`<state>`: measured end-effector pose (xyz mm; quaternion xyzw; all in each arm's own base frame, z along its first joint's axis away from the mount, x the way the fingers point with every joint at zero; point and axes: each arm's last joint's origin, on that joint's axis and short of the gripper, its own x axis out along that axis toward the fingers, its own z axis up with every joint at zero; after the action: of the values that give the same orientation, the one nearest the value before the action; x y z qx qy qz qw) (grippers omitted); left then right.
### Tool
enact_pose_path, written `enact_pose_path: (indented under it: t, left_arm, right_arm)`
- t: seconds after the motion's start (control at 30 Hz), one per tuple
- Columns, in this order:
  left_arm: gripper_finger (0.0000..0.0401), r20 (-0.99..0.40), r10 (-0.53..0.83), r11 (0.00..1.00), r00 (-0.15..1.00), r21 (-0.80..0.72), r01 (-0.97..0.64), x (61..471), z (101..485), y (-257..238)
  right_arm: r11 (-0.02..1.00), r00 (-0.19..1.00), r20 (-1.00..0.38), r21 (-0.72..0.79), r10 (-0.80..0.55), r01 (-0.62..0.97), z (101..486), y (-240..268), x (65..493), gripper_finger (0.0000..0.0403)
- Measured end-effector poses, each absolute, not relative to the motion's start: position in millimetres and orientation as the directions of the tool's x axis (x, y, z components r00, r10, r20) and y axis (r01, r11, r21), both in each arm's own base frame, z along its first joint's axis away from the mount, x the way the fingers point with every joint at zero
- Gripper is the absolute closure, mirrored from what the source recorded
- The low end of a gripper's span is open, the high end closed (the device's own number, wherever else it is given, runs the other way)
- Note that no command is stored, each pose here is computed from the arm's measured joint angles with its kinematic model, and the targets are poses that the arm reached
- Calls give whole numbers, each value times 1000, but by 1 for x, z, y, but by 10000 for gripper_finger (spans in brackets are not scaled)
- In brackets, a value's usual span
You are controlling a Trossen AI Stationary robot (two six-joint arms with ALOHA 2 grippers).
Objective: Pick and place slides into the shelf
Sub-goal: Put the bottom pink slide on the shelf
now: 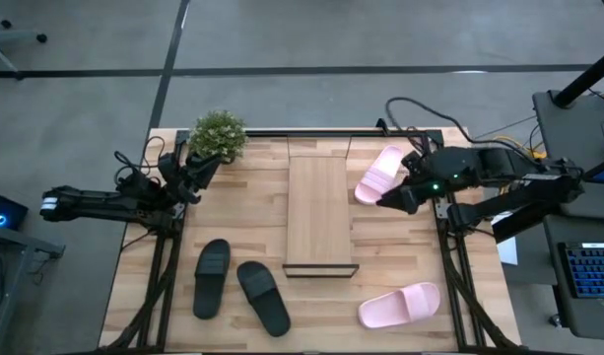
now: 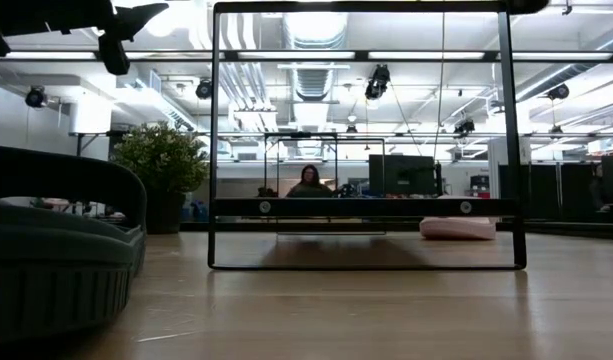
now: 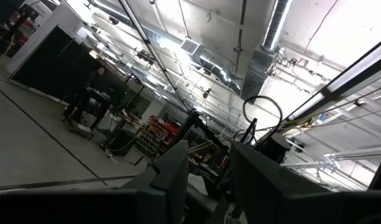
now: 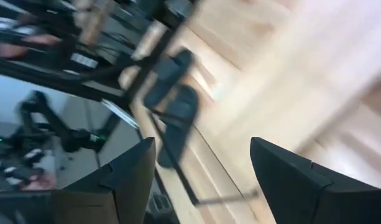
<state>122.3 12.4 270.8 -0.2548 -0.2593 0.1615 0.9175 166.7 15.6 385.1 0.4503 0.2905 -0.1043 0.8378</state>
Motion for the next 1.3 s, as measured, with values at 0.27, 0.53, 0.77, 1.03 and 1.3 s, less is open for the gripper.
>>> enact_pose_path:
  t: [0.27,0.53,0.77,1.03,1.3]
  left_arm:
    - [294,361,428,818,829,-544,-185,128,267,12]
    - [294,339,428,818,838,-539,-200,132,264,12]
    - [294,330,428,818,841,-537,-206,134,262,12]
    - [294,330,428,818,841,-537,-206,134,262,12]
    - [294,321,428,818,845,-535,-212,136,261,12]
  right_arm:
    - [491,736,-652,708,180,508,370,34,162,161]
    - [435,639,-716,689,282,580,346,61,152,161]
    - [351,522,-789,613,323,708,315,78,134,161]
    - [306,454,-822,556,344,773,296,93,121,161]
    - [296,348,-866,459,359,838,274,111,107,161]
